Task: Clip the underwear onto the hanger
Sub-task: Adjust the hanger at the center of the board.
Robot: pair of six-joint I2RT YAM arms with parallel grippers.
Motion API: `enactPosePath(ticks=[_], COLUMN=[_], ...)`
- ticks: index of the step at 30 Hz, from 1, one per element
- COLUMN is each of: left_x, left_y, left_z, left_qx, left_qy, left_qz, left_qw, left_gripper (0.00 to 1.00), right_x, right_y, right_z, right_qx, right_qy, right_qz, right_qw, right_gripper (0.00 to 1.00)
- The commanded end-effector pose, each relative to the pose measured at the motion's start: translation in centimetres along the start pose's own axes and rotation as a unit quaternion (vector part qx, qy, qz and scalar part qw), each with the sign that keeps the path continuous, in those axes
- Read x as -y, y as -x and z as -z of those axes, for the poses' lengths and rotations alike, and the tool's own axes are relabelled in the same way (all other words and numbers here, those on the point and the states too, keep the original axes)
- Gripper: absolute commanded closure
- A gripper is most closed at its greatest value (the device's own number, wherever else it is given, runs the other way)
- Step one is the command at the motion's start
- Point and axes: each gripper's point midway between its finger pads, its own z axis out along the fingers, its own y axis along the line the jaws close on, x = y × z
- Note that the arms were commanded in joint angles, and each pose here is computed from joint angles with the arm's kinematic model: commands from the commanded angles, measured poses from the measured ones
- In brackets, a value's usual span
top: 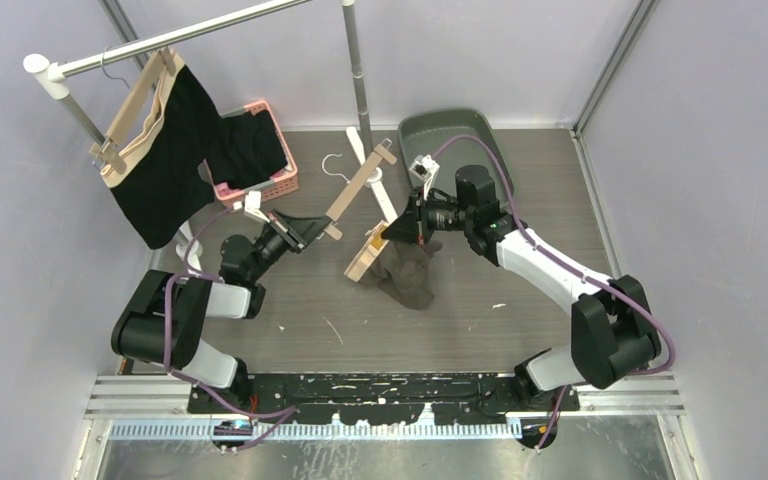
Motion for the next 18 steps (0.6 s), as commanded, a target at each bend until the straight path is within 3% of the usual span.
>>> enactPosePath(ticks=[1, 18], left_x=[4.4, 8.7], left_y=[1.4, 3.6], left_z=[-0.7, -1.8], left_qx=[0.025, 0.052], left_qy=[-0.076, -0.13], left_qz=[-0.038, -0.075], left_qw=[0.996, 0.987], left_gripper=[1.0, 1.0], right_x=[-2.3, -3.6], right_y=[4.6, 7.8], right_z=[-0.2, -0.8], right_qx=[0.05, 0.077], right_qy=[0.055, 0.097], right_qz=[0.05, 0.041], right_qw=[0.996, 0.991], right_gripper=[0.99, 0.99])
